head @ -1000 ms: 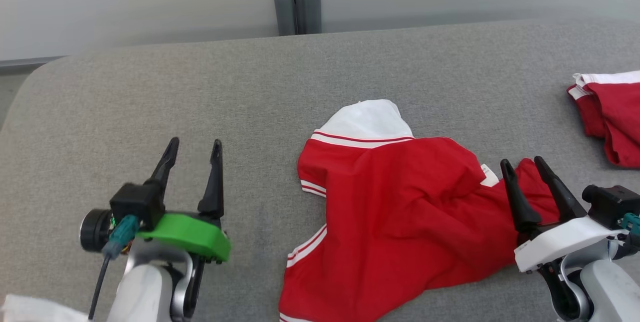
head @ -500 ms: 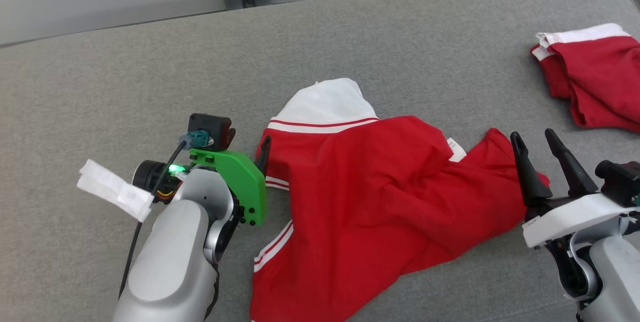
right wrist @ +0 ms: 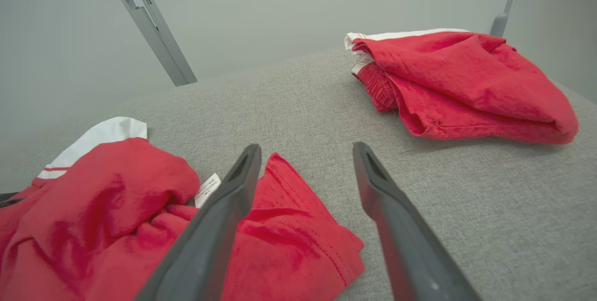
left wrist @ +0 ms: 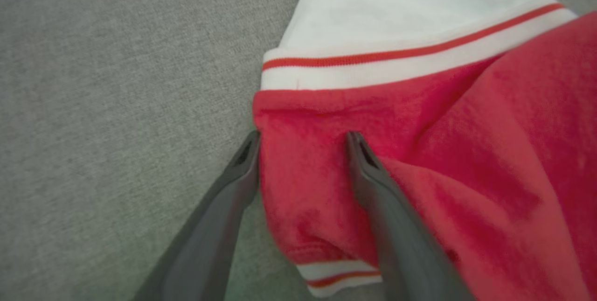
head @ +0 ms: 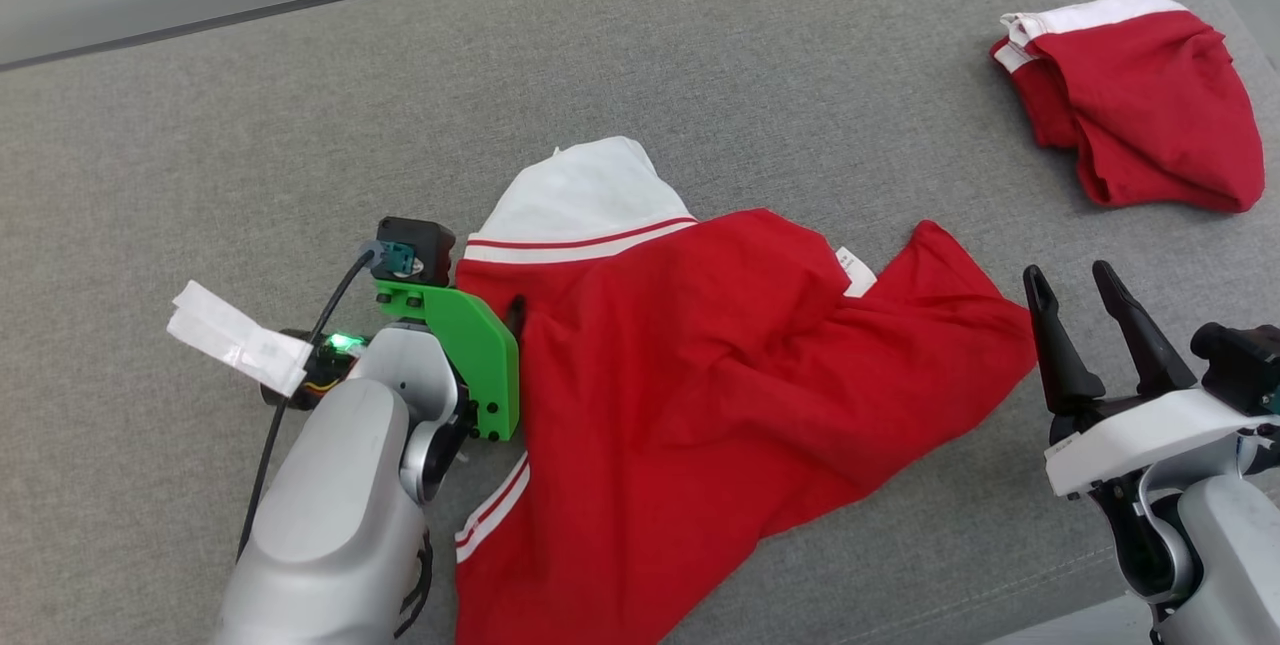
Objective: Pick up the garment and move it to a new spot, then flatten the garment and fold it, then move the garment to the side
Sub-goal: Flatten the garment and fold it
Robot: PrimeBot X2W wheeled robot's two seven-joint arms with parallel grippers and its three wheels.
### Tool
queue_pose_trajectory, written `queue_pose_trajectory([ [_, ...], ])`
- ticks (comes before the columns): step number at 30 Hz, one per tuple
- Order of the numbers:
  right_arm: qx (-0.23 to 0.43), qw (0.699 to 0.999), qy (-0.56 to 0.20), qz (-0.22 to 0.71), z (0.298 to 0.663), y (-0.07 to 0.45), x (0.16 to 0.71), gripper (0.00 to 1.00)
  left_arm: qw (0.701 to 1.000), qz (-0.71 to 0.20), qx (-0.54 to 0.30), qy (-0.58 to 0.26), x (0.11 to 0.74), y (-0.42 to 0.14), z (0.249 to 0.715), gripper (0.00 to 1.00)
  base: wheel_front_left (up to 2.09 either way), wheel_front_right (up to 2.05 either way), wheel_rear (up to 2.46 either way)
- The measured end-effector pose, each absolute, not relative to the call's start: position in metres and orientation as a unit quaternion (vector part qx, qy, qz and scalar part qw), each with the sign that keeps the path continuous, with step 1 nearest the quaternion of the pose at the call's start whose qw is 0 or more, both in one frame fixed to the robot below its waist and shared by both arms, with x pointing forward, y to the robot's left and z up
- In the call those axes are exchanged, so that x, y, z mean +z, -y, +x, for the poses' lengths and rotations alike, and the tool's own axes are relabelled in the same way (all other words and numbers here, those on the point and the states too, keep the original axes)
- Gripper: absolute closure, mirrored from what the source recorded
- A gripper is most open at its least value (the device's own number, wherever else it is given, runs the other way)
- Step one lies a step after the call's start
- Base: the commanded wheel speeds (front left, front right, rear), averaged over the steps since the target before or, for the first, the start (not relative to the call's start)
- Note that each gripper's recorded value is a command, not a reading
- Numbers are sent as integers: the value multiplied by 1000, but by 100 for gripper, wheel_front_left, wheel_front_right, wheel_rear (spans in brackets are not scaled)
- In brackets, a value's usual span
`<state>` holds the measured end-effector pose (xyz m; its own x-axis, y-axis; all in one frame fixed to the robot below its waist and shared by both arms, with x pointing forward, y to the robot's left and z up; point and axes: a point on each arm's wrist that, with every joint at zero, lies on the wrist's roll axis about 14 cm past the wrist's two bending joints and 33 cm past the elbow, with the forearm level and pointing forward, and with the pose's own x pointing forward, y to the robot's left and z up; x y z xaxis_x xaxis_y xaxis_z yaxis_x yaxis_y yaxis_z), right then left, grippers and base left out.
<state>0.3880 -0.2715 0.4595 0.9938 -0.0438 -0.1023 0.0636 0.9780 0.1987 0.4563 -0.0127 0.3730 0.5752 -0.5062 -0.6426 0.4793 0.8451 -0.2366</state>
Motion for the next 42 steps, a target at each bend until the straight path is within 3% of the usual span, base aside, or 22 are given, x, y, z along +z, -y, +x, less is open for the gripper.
queue_pose_trajectory([
  [1,-27,993,-48,101,388,271,460,0,889,-18,-278,-363,374,13,457,100,0,0,0],
  [9,-23,993,-43,106,392,267,462,0,922,-23,-265,-282,412,-1,486,100,0,0,0],
  [15,-18,993,-41,108,397,264,462,0,947,-5,-214,-238,437,-51,525,100,0,0,0],
  [23,-27,993,-48,104,401,270,457,0,963,13,-153,-223,433,-109,561,100,0,0,0],
  [35,-38,993,-59,98,401,278,449,0,982,35,-95,-160,442,-149,607,100,0,0,0],
  [36,-37,993,-59,98,402,278,449,0,981,36,-95,-164,439,-150,607,59,0,0,0],
  [37,-35,993,-59,98,403,277,449,0,980,38,-94,-172,435,-151,605,0,0,0,0],
  [42,-29,993,-56,99,404,273,452,0,980,34,-108,-167,435,-143,597,0,0,0,0],
])
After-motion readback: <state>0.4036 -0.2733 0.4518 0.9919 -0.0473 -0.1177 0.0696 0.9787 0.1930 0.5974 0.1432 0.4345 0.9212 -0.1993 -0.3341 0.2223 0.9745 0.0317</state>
